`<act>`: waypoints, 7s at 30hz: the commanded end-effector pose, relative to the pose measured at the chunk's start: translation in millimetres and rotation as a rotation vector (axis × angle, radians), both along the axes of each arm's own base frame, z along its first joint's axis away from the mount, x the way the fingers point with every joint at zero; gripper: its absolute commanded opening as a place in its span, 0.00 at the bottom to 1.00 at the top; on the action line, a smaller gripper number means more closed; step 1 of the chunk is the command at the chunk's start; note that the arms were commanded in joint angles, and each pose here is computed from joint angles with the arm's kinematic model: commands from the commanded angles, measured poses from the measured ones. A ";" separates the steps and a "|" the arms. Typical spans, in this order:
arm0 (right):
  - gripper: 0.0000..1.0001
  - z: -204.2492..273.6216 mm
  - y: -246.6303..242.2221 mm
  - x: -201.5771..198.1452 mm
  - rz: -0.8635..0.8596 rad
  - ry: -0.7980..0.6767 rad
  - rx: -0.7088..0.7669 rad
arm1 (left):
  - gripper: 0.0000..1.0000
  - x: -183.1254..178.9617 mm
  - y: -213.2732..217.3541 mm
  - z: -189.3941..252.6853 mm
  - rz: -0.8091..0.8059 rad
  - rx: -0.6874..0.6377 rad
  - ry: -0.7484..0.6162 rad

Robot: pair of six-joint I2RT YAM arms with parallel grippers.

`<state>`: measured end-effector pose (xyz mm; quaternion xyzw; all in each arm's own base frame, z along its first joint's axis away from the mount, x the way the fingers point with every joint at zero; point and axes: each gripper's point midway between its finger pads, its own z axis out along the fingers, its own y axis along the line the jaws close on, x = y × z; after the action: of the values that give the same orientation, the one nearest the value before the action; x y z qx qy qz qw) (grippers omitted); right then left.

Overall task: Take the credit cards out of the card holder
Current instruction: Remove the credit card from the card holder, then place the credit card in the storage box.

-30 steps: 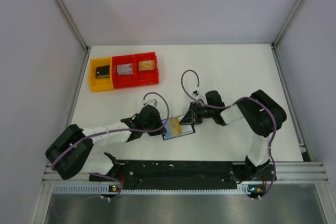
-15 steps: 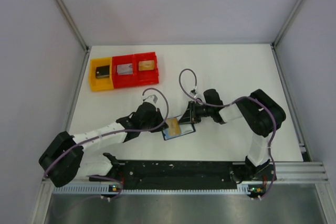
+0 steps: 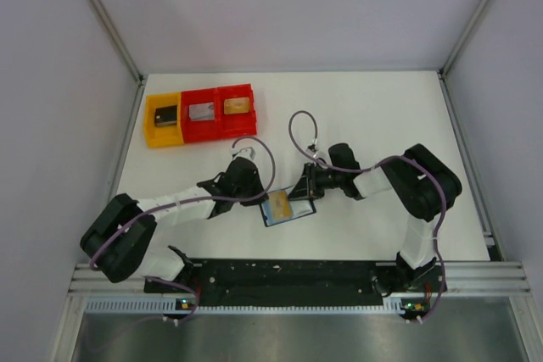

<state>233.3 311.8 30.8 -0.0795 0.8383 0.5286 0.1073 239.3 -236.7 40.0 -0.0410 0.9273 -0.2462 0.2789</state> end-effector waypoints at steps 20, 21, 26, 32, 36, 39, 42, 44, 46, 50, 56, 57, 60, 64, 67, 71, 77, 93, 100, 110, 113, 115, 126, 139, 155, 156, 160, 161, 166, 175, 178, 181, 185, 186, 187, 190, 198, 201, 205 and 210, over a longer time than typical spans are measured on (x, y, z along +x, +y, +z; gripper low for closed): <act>0.19 14.0 13.8 7.3 0.045 -0.060 0.040 | 0.00 2.1 -4.0 -18.1 -0.017 -0.016 0.038; 0.19 13.8 14.5 7.1 0.047 -0.056 0.040 | 0.00 0.1 -2.7 -20.6 -0.016 -0.012 0.046; 0.19 13.1 18.0 8.0 0.054 -0.054 0.041 | 0.00 -6.8 1.5 -27.7 -0.012 -0.006 0.069; 0.18 8.0 21.7 8.6 0.057 -0.038 0.025 | 0.00 -9.5 4.6 -27.9 -0.007 -0.007 0.066; 0.18 -6.7 14.1 14.3 0.004 -0.022 -0.072 | 0.00 -9.1 5.2 -26.2 -0.001 -0.009 0.057; 0.18 -8.7 7.7 14.9 -0.019 -0.035 -0.113 | 0.00 -10.1 6.0 -27.1 -0.003 -0.007 0.062; 0.18 -11.0 3.7 14.3 -0.026 -0.040 -0.139 | 0.00 -11.0 7.1 -29.1 -0.002 -0.003 0.066; 0.18 -12.8 2.5 13.7 -0.025 -0.041 -0.147 | 0.00 -11.2 7.8 -29.9 0.003 -0.002 0.067; 0.18 -12.2 2.9 13.1 -0.025 -0.039 -0.142 | 0.00 -12.5 8.1 -30.8 0.002 -0.002 0.071; 0.18 -1.8 12.7 11.0 0.009 -0.047 -0.071 | 0.00 -12.2 6.4 -29.3 -0.001 -0.011 0.069; 0.14 3.0 23.7 9.8 0.041 -0.035 -0.016 | 0.00 -12.8 6.2 -29.5 -0.003 -0.013 0.070; 0.13 3.2 24.8 10.2 0.041 -0.032 -0.010 | 0.00 -13.2 6.5 -30.0 -0.002 -0.013 0.072; 0.12 5.5 27.6 9.7 0.051 -0.032 0.010 | 0.00 -13.9 7.1 -30.6 -0.002 -0.012 0.074; 0.11 11.7 31.1 9.7 0.060 -0.031 0.043 | 0.00 -14.9 7.9 -32.1 -0.003 -0.008 0.076; 0.08 18.4 32.9 8.4 0.071 -0.032 0.068 | 0.00 -15.8 8.2 -32.1 -0.003 -0.010 0.078; 0.06 23.4 35.0 10.3 0.069 -0.035 0.083 | 0.00 -16.9 8.6 -33.4 -0.008 -0.007 0.080; 0.00 9.3 26.0 13.3 0.043 -0.026 0.030 | 0.00 -17.8 14.0 -37.2 0.007 0.012 0.083; 0.00 -9.3 -24.4 19.4 -0.074 0.013 -0.014 | 0.00 -12.9 26.6 -36.6 0.031 0.021 0.075; 0.07 0.9 -15.9 18.3 -0.013 0.018 0.029 | 0.00 -8.8 21.8 -27.5 0.000 0.007 0.037; 0.18 -4.0 3.1 22.2 0.069 0.026 -0.022 | 0.00 -9.3 16.4 -26.7 -0.023 -0.010 0.040; 0.18 -8.0 2.9 21.8 0.082 0.039 -0.037 | 0.00 -9.2 15.3 -26.0 -0.028 -0.015 0.037; 0.12 -10.4 1.9 20.8 0.096 0.041 -0.056 | 0.00 -9.3 15.4 -25.7 -0.028 -0.015 0.037; 0.00 21.2 -31.4 33.0 -0.062 -0.043 -0.054 | 0.01 -2.3 12.5 -2.7 -0.003 -0.058 -0.017; 0.00 104.5 -40.1 39.9 -0.315 -0.193 0.170 | 0.31 5.7 -10.9 74.4 -0.053 -0.265 -0.184; 0.00 207.5 -43.2 18.6 -0.470 -0.333 0.507 | 0.79 -27.8 -46.9 171.3 -0.209 -0.720 -0.378; 0.00 211.4 -41.7 16.2 -0.464 -0.340 0.517 | 0.78 -30.3 -49.0 176.5 -0.228 -0.737 -0.392; 0.00 220.3 -37.7 7.9 -0.450 -0.336 0.554 | 0.70 -34.7 -52.7 192.0 -0.266 -0.773 -0.434; 0.00 223.8 -36.8 5.5 -0.445 -0.338 0.569 | 0.68 -34.9 -53.4 193.8 -0.272 -0.775 -0.439; 0.00 228.5 -34.6 0.6 -0.432 -0.336 0.591 | 0.45 -37.2 -55.4 197.5 -0.288 -0.790 -0.444; 0.26 227.3 -28.4 -19.1 -0.241 -0.416 0.521 | 0.00 -41.9 -48.2 199.1 -0.350 -0.688 -0.534; 0.47 225.2 -35.0 -25.5 -0.122 -0.522 0.421 | 0.00 -49.5 -48.1 198.1 -0.447 -0.619 -0.558; 0.62 225.6 -44.9 -32.3 0.014 -0.669 0.242 | 0.00 -59.8 -52.0 201.2 -0.594 -0.529 -0.565; 0.68 240.0 -60.6 -40.6 0.129 -0.812 0.077 | 0.00 -76.8 -52.4 199.3 -0.803 -0.420 -0.558; 0.68 247.4 -61.5 -44.2 0.160 -0.843 0.076 | 0.00 -80.1 -53.3 205.4 -0.853 -0.411 -0.576; 0.69 251.1 -61.7 -48.4 0.191 -0.856 0.082 | 0.00 -85.2 -50.6 198.9 -0.893 -0.380 -0.541; 0.68 265.8 -59.3 -58.5 0.264 -0.899 0.127 | 0.00 -91.7 -47.0 207.1 -0.989 -0.327 -0.556; 0.59 268.1 -42.4 -79.3 0.424 -0.898 0.191 | 0.00 -104.1 -42.2 220.9 -1.142 -0.274 -0.550; 0.52 266.2 -35.5 -85.7 0.464 -0.874 0.210 | 0.00 -108.3 -44.1 219.8 -1.181 -0.269 -0.523; 0.44 266.0 -28.1 -91.6 0.523 -0.888 0.239 | 0.00 -110.2 -43.7 213.5 -1.205 -0.248 -0.490; 0.31 259.4 -23.6 -97.1 0.569 -0.849 0.255 | 0.00 -109.3 -45.0 214.9 -1.209 -0.244 -0.491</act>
<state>144.4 281.7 276.1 -0.4649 0.6323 0.5430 0.2988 132.6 -279.3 237.4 0.4909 0.6875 -0.4596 0.2741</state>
